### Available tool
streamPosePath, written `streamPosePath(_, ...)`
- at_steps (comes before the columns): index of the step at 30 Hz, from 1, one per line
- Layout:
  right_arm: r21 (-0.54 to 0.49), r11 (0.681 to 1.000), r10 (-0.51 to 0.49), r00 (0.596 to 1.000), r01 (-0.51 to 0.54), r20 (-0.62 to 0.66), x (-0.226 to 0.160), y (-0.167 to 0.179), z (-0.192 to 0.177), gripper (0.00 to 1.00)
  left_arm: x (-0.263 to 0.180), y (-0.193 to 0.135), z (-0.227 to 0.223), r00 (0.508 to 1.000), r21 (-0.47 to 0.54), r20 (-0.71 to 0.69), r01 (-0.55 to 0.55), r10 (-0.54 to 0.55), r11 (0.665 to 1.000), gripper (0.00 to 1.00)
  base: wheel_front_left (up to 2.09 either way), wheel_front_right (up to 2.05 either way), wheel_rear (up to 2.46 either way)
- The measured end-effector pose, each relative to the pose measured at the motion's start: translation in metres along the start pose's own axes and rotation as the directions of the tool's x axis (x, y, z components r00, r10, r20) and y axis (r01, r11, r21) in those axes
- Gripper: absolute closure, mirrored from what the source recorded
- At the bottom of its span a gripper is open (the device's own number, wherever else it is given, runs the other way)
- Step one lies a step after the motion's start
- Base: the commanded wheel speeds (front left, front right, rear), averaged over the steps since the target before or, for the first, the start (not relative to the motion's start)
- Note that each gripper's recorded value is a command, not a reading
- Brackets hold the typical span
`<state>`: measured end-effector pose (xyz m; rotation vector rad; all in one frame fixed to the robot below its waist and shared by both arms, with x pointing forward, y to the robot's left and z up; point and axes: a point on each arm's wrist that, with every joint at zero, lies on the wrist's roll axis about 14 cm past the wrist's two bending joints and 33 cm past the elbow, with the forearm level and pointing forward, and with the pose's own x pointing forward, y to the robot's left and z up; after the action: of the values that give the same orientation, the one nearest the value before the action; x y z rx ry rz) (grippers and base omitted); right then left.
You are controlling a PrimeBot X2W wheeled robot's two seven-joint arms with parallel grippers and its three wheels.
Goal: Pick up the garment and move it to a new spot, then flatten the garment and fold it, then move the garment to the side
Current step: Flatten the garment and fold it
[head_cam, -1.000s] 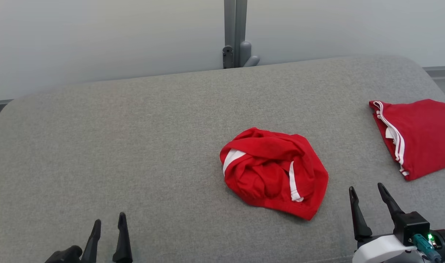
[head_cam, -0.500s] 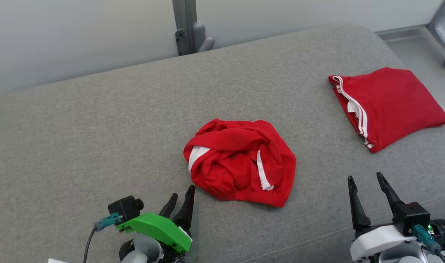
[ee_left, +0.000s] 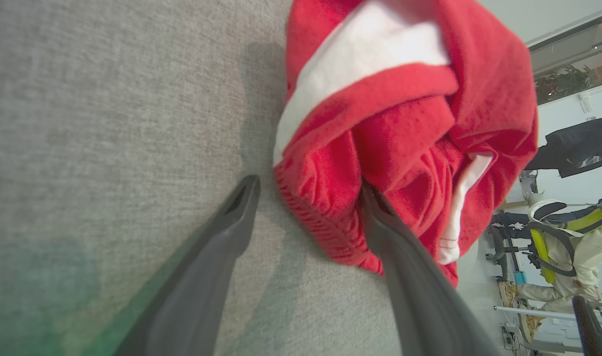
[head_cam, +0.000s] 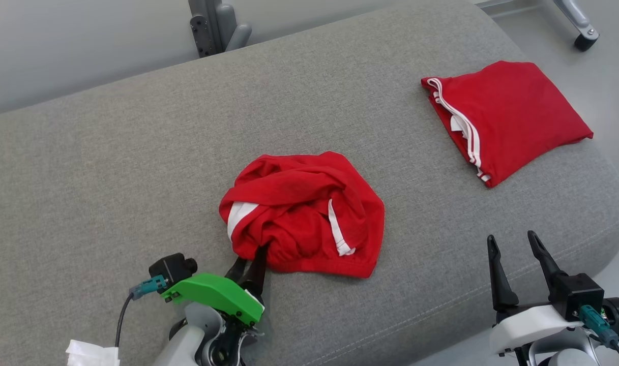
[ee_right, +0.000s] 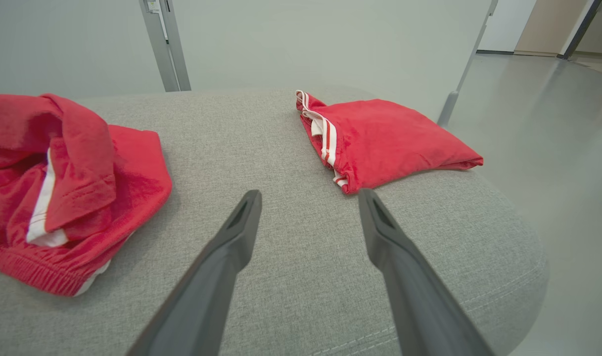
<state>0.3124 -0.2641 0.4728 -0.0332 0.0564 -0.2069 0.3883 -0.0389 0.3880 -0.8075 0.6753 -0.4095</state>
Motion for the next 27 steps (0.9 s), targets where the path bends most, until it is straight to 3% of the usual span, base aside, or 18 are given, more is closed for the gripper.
streamPosePath(1, 0.0, 1.0, -0.002, 1.0, 0.002, -0.002, 0.0, 0.0, -0.001, 0.0, 0.002, 0.0, 0.0, 1.0, -0.015, -0.003, 0.003, -0.003, 1.0, 0.0, 0.0, 0.0, 0.0)
streamPosePath(2, 0.0, 1.0, -0.002, 1.0, 0.002, -0.003, 0.001, -0.001, -0.001, 0.0, 0.004, -0.001, 0.001, 1.0, -0.027, -0.004, 0.006, -0.006, 1.0, 0.12, 0.0, 0.0, 0.0)
streamPosePath(3, 0.001, 1.0, -0.002, 1.0, 0.002, -0.004, 0.002, 0.0, -0.001, 0.0, 0.005, -0.003, 0.001, 1.0, -0.026, -0.001, 0.014, -0.014, 1.0, 0.34, 0.0, 0.0, 0.0)
streamPosePath(4, 0.004, 1.0, -0.001, 1.0, 0.001, -0.003, 0.003, 0.0, -0.001, 0.0, 0.006, -0.004, 0.003, 1.0, -0.026, 0.005, 0.018, -0.018, 1.0, 0.74, 0.0, 0.0, 0.0)
streamPosePath(5, 0.007, 1.0, 0.0, 1.0, 0.0, -0.002, 0.003, 0.001, 0.0, 0.0, 0.007, -0.004, 0.006, 1.0, -0.03, 0.019, 0.021, -0.02, 0.999, 1.0, 0.0, 0.0, 0.0)
streamPosePath(8, 0.014, 1.0, 0.005, 1.0, -0.005, 0.004, 0.004, 0.002, 0.001, 0.0, 0.008, -0.006, 0.019, 0.997, 0.012, 0.074, 0.028, -0.029, 1.0, 1.0, 0.0, 0.0, 0.0)
streamPosePath(10, 0.019, 1.0, 0.001, 1.0, -0.001, 0.009, 0.004, 0.001, 0.002, 0.0, 0.007, -0.003, 0.05, 0.988, 0.127, 0.148, 0.031, -0.049, 0.991, 1.0, 0.0, 0.0, 0.0)
streamPosePath(13, 0.029, 1.0, 0.0, 1.0, 0.0, -0.001, 0.002, 0.001, -0.002, 0.0, 0.0, -0.017, 0.099, 0.962, 0.291, 0.244, 0.045, -0.12, 0.956, 1.0, 0.0, 0.0, 0.0)
streamPosePath(16, 0.038, 0.999, 0.012, 1.0, -0.012, 0.003, 0.002, 0.005, -0.001, 0.0, -0.011, -0.038, 0.143, 0.926, 0.444, 0.327, 0.023, -0.186, 0.896, 1.0, 0.0, 0.0, 0.0)
streamPosePath(19, 0.046, 0.999, 0.025, 1.0, -0.026, 0.012, 0.003, 0.009, 0.001, 0.0, -0.026, -0.067, 0.175, 0.884, 0.6, 0.385, -0.02, -0.266, 0.8, 1.0, 0.0, 0.0, 0.0)
streamPosePath(21, 0.049, 0.998, 0.033, 0.999, -0.034, 0.016, 0.002, 0.012, 0.002, 0.0, -0.037, -0.085, 0.185, 0.862, 0.698, 0.394, -0.056, -0.318, 0.714, 1.0, 0.0, 0.0, 0.0)
streamPosePath(26, 0.059, 0.997, 0.048, 0.999, -0.049, 0.021, 0.0, 0.016, 0.002, 0.0, -0.058, -0.105, 0.183, 0.86, 0.884, 0.361, -0.191, -0.361, 0.427, 1.0, 0.0, 0.0, 0.0)
streamPosePath(27, 0.061, 0.997, 0.052, 0.998, -0.053, 0.021, 0.0, 0.018, 0.002, 0.0, -0.06, -0.107, 0.178, 0.864, 0.898, 0.35, -0.199, -0.362, 0.392, 1.0, 0.0, 0.0, 0.0)
